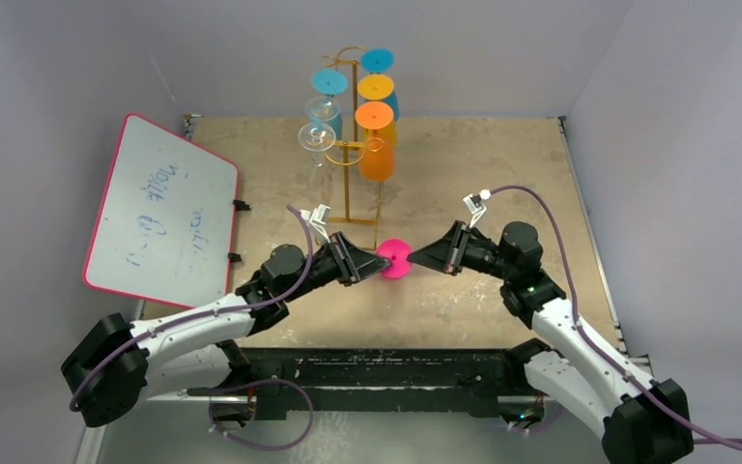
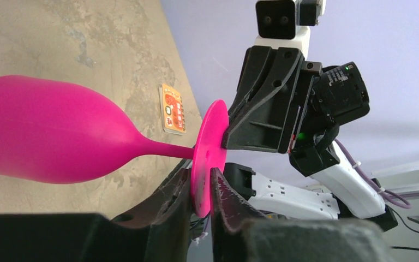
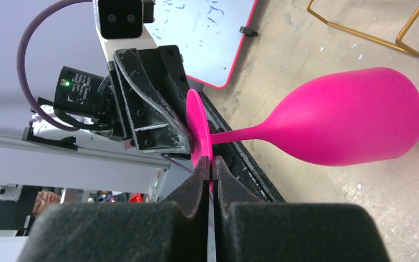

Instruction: Take the wine glass off the wine glass rack

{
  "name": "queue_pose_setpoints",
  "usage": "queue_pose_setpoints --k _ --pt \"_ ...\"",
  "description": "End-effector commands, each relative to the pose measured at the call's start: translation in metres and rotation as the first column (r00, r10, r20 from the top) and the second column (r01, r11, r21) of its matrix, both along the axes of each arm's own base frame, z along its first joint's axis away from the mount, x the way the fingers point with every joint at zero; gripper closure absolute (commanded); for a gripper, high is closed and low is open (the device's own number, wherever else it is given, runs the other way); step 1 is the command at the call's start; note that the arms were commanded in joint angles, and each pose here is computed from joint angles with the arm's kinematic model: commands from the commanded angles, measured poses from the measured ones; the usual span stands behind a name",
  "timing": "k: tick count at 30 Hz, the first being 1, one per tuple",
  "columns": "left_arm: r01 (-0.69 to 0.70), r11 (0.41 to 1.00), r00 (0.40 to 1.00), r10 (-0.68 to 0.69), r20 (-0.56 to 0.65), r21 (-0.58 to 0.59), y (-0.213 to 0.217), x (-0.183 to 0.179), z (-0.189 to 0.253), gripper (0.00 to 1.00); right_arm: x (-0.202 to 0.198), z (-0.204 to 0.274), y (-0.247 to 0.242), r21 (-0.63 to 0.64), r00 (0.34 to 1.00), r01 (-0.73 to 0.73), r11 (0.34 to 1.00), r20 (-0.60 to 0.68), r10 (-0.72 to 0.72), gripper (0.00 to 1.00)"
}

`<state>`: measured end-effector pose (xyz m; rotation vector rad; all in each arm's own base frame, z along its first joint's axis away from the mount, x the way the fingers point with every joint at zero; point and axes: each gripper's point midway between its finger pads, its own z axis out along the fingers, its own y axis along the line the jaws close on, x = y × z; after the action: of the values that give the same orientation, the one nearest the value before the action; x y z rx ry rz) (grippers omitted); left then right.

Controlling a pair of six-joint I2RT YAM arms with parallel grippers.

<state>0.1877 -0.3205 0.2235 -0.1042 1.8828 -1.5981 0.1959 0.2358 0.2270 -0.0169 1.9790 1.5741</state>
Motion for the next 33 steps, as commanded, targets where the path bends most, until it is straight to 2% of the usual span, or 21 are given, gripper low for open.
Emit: queue_pose_setpoints --k 1,2,6,9,12,14,19,22,25,29,33 --pt "0.066 0.994 0.996 -0.060 0.067 -0.089 -0.008 -0.009 0.026 0.91 -0.003 0.028 0.004 0.047 0.996 -0.047 0.998 0.079 0.043 1.00" --pt "0.080 0.993 0.995 -0.074 0.071 -0.090 -0.010 -0.010 0.026 1.00 -0.003 0.028 0.004 0.048 0.995 -0.051 0.998 0.083 0.047 1.00" --pt "0.105 0.988 0.990 -0.094 0.101 -0.114 -0.012 -0.014 0.028 1.00 -0.005 0.030 0.004 0.056 0.995 -0.059 0.997 0.084 0.055 1.00" --pt "0.069 0.990 0.992 -0.055 0.110 -0.127 -0.004 -0.012 0.026 1.00 -0.006 0.031 0.005 0.060 0.995 -0.064 0.996 0.084 0.059 0.99" --pt "0.042 0.993 0.991 -0.028 0.132 -0.107 0.004 -0.012 0.021 1.00 -0.007 0.034 0.004 0.062 0.994 -0.059 0.996 0.092 0.053 0.90" --pt "0.038 0.996 0.987 -0.024 0.161 -0.083 0.008 -0.014 0.021 1.00 -0.007 0.034 0.003 0.063 0.995 -0.051 0.997 0.092 0.045 0.75" --pt "0.036 0.999 0.975 -0.029 0.218 -0.029 0.014 -0.018 0.019 1.00 -0.008 0.036 0.000 0.053 0.996 -0.029 0.998 0.084 0.025 0.54" --pt "0.124 0.992 0.952 -0.115 0.283 -0.013 0.011 -0.034 0.021 1.00 0.005 0.041 -0.012 -0.005 0.992 0.092 0.996 0.085 -0.091 0.50" --pt "0.190 0.981 0.927 -0.187 0.326 0.022 0.011 -0.047 0.021 1.00 0.020 0.047 -0.032 -0.085 0.964 0.246 0.965 0.129 -0.234 0.48" --pt "0.251 0.962 0.877 -0.271 0.397 0.104 0.016 -0.063 0.019 1.00 0.035 0.052 -0.063 -0.147 0.893 0.438 0.887 0.190 -0.409 0.47" --pt "0.255 0.954 0.816 -0.301 0.493 0.161 0.025 -0.072 0.025 1.00 0.040 0.052 -0.087 -0.168 0.823 0.556 0.814 0.247 -0.511 0.43"
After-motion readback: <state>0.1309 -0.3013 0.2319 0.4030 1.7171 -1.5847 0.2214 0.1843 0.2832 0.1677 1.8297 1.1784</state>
